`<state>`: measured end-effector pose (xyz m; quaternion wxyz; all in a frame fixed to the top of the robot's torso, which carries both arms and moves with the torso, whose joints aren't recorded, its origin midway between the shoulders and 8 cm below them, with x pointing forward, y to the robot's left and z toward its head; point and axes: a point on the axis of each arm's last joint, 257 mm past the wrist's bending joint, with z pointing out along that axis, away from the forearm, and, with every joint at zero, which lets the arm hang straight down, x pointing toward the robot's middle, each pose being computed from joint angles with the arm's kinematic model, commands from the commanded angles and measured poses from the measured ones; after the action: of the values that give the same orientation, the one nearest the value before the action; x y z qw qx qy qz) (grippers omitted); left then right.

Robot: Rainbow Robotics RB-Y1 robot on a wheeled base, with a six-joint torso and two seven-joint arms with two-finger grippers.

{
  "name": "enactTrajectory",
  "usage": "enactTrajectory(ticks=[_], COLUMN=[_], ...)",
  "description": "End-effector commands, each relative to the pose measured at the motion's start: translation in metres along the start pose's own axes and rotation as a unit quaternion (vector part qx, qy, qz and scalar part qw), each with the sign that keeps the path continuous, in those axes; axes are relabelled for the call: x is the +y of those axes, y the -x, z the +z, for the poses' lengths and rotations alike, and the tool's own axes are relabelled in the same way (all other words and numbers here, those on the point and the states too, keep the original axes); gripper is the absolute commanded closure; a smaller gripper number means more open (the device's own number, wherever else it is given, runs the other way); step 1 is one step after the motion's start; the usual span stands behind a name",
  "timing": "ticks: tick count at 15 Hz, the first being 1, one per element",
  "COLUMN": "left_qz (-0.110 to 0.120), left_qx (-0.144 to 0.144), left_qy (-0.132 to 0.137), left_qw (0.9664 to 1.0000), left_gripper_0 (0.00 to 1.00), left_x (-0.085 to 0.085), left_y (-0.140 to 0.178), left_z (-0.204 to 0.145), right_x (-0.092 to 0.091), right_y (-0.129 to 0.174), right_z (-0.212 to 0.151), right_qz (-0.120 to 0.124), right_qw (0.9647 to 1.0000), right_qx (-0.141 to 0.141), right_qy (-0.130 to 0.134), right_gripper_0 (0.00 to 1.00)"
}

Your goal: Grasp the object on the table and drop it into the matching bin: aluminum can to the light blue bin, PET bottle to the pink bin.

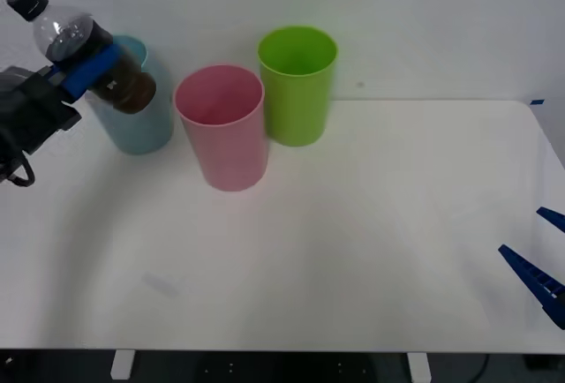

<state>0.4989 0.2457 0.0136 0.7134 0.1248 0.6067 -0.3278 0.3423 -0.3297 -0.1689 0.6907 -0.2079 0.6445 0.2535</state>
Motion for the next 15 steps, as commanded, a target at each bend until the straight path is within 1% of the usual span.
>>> enactTrajectory(ticks=[1, 5, 6, 8, 9, 13, 15], left_qz=[0.017, 0.033, 0.031, 0.040, 0.041, 0.044, 0.051], left_qx=[0.025, 0.046, 0.048, 0.057, 0.060, 0.062, 0.064], left_qy=[-0.009, -0.019, -0.022, -0.022, -0.022, -0.021, -0.019], left_qw=[0.9995, 0.9982, 0.9981, 0.9973, 0.9971, 0.9969, 0.9965], left_gripper_0=[1.00, 1.00, 1.00, 1.00, 1.00, 1.00, 1.00], left_x=[-0.006, -0.007, -0.008, -0.007, -0.007, -0.017, -0.021], left_y=[-0.011, -0.020, -0.022, -0.026, -0.027, -0.035, -0.037], left_z=[0.029, 0.068, 0.075, 0.093, 0.098, 0.122, 0.130], right_x=[0.000, 0.000, 0.000, 0.000, 0.000, 0.000, 0.000], right_y=[0.000, 0.000, 0.000, 0.000, 0.000, 0.000, 0.000], right_z=[0.000, 0.000, 0.000, 0.000, 0.000, 0.000, 0.000], right_qz=[0.000, 0.000, 0.000, 0.000, 0.000, 0.000, 0.000], right_qw=[1.0000, 1.0000, 1.0000, 1.0000, 1.0000, 1.0000, 1.0000], right_qx=[0.000, 0.000, 0.000, 0.000, 0.000, 0.000, 0.000], right_qy=[0.000, 0.000, 0.000, 0.000, 0.000, 0.000, 0.000], right_gripper_0=[0.00, 0.00, 0.00, 0.00, 0.00, 0.00, 0.00])
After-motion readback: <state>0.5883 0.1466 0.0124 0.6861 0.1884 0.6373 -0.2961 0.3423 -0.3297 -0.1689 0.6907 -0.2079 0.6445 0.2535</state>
